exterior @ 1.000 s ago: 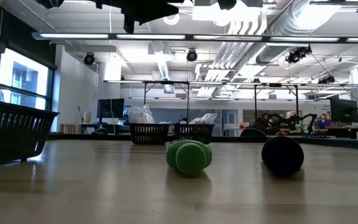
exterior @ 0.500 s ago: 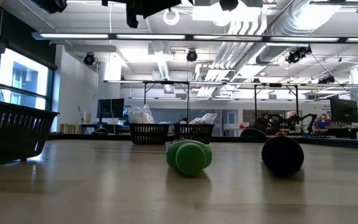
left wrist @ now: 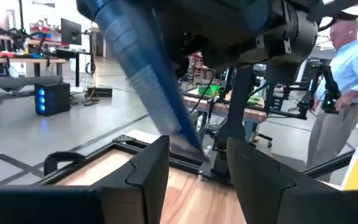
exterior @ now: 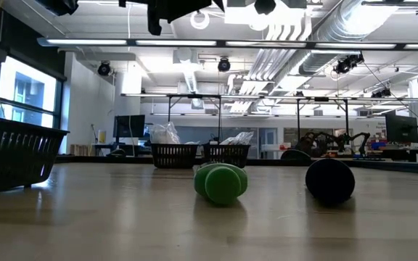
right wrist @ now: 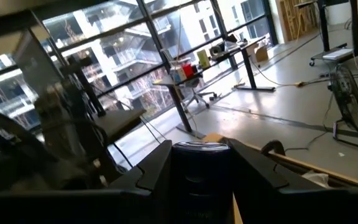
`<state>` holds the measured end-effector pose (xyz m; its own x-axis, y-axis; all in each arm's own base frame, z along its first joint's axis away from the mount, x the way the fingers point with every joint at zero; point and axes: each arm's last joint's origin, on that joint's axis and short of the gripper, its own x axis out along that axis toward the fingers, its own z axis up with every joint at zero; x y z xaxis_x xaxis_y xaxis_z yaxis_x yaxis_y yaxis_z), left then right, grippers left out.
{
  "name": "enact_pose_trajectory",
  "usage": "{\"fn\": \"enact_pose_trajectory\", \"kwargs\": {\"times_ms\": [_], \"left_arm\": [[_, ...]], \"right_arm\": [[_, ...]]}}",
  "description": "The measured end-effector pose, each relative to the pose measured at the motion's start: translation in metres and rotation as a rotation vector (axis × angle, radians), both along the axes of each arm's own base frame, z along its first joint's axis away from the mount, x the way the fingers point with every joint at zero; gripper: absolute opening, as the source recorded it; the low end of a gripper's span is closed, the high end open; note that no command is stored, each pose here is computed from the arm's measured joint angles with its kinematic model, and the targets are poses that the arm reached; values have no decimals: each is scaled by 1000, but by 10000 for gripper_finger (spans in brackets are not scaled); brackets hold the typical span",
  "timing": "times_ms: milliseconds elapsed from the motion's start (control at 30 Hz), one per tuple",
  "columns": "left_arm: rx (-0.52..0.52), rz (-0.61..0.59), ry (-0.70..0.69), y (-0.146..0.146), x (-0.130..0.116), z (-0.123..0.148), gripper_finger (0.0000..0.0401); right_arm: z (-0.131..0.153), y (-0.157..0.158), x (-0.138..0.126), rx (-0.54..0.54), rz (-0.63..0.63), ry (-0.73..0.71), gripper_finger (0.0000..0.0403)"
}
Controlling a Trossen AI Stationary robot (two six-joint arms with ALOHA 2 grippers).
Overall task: Pick & Place Travel size toiletries
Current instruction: Put the dark blue shave cream into the bottom left basket
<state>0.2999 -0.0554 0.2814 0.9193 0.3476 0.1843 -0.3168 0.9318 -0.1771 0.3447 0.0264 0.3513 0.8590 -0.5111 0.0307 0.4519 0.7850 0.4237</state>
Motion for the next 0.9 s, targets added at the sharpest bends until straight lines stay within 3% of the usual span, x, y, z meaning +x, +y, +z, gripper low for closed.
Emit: {"fn": "enact_pose_trajectory", "kwargs": {"times_ms": [567,900], "left_arm": [[-30,7,18,0,0,-3,158],[-113,38,53,1,1,-10,158]], "right_arm": [[-8,2,5,-50,12,57,126],[-13,3,9,-51,21,63,126]]}}
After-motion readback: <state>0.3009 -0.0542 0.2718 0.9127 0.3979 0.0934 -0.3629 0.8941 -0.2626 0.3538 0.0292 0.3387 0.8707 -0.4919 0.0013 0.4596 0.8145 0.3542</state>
